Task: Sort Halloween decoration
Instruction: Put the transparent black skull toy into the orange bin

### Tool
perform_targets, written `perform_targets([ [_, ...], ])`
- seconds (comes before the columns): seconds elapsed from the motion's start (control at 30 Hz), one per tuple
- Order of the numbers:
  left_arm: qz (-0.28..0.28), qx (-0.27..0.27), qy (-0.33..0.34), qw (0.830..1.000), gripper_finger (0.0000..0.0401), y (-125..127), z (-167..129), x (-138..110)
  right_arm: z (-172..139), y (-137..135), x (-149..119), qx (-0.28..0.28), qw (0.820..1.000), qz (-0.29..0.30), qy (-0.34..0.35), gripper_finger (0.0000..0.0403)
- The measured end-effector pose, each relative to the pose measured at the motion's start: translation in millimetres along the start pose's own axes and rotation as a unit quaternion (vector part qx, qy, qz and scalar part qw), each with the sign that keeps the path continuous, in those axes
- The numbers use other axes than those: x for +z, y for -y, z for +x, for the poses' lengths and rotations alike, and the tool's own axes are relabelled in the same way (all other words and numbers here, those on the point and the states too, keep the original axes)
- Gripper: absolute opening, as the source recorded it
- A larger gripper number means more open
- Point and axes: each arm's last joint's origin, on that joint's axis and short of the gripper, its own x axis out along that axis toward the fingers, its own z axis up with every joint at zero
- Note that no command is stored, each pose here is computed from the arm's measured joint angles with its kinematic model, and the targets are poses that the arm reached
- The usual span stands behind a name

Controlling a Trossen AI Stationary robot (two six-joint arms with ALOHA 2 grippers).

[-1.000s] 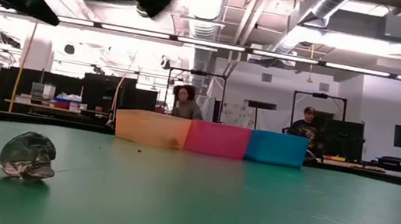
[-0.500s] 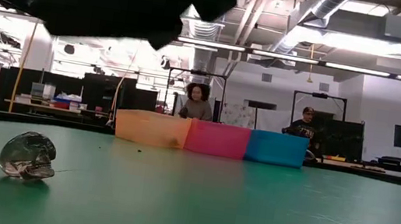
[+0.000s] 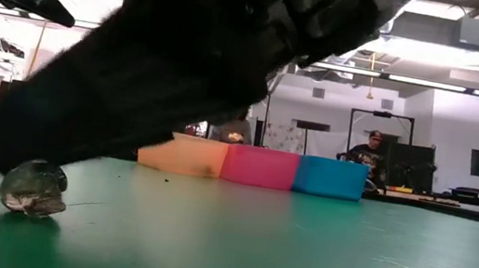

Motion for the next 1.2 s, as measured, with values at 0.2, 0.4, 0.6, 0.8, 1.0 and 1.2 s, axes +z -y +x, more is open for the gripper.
perform_targets([
  [0.2,0.0,0.0,0.0,1.0,0.0032,-0.1,0.0,0.0,13.8,7.2,-14.6,0.029,0.999,0.008,-0.011,0.0235],
  [0.4,0.0,-0.002,-0.002,1.0,0.0032,0.0,-0.1,-0.1,23.4,14.3,-28.1,0.026,0.999,0.022,-0.033,0.0202],
  [0.6,0.001,-0.004,-0.005,1.0,0.0032,0.0,-0.1,-0.4,32.6,16.6,-41.6,0.011,0.998,0.016,-0.052,0.0107],
  [0.8,0.001,-0.005,-0.008,1.0,0.0032,0.1,0.0,-0.6,33.1,16.5,-41.8,0.012,0.999,0.006,-0.049,0.009],
  [1.0,0.001,-0.006,-0.009,1.0,0.0032,0.1,0.0,-0.7,25.6,19.3,-33.6,0.009,0.999,0.006,-0.039,0.009],
  [1.2,0.001,-0.006,-0.009,1.0,0.0032,0.1,0.0,-0.7,-3.5,37.2,-9.4,-0.007,1.0,-0.004,-0.02,0.0089],
])
